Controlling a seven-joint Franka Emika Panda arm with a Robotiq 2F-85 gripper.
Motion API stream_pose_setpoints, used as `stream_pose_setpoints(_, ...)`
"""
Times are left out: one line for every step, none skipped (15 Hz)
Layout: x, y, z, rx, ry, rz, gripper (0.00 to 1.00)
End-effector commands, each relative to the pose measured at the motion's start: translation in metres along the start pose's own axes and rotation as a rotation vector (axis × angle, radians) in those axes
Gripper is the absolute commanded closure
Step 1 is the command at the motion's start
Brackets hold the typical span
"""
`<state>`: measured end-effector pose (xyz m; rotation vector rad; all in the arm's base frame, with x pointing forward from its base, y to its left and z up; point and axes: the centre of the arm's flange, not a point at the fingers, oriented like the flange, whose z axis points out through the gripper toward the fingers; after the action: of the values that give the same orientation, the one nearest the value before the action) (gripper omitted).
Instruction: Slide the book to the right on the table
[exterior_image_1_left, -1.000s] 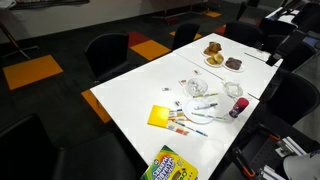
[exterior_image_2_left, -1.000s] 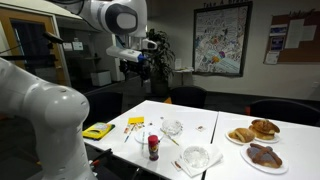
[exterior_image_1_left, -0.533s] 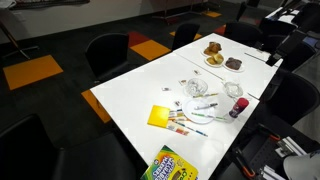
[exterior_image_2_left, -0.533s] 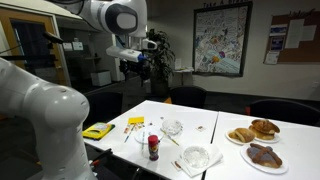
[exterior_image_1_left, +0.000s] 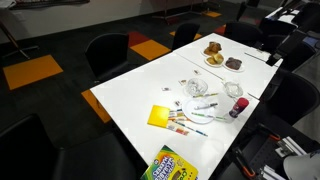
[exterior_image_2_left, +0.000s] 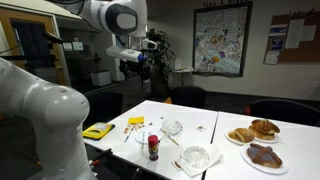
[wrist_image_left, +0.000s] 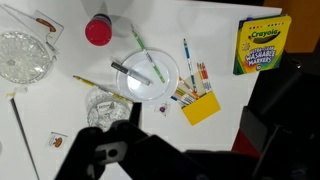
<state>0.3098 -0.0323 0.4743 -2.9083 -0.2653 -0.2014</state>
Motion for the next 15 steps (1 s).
stream_pose_setpoints(0.023,-0.023,0.028,0.029,-0.030,-0.122,0.00)
stream_pose_setpoints(0.031,-0.035,0.039,0.035,-0.041,-0.173,0.00)
stream_pose_setpoints(0.040,-0.053,0.054,0.059,-0.045,-0.234,0.00)
stream_pose_setpoints(0.048,-0.070,0.068,0.071,-0.054,-0.285,0.00)
stream_pose_setpoints(0.055,-0.087,0.083,0.084,-0.059,-0.337,0.00)
stream_pose_setpoints(0.060,-0.102,0.095,0.095,-0.066,-0.379,0.00)
stream_pose_setpoints(0.065,-0.117,0.109,0.110,-0.078,-0.417,0.00)
stream_pose_setpoints(0.070,-0.133,0.125,0.132,-0.098,-0.443,0.00)
stream_pose_setpoints(0.071,-0.148,0.141,0.150,-0.121,-0.465,0.00)
stream_pose_setpoints(0.073,-0.160,0.155,0.166,-0.146,-0.484,0.00)
stream_pose_setpoints(0.074,-0.170,0.168,0.171,-0.166,-0.497,0.00)
stream_pose_setpoints(0.075,-0.180,0.178,0.173,-0.183,-0.505,0.00)
stream_pose_setpoints(0.078,-0.191,0.187,0.173,-0.196,-0.503,0.00)
stream_pose_setpoints(0.080,-0.200,0.196,0.168,-0.211,-0.500,0.00)
stream_pose_setpoints(0.084,-0.211,0.204,0.162,-0.227,-0.493,0.00)
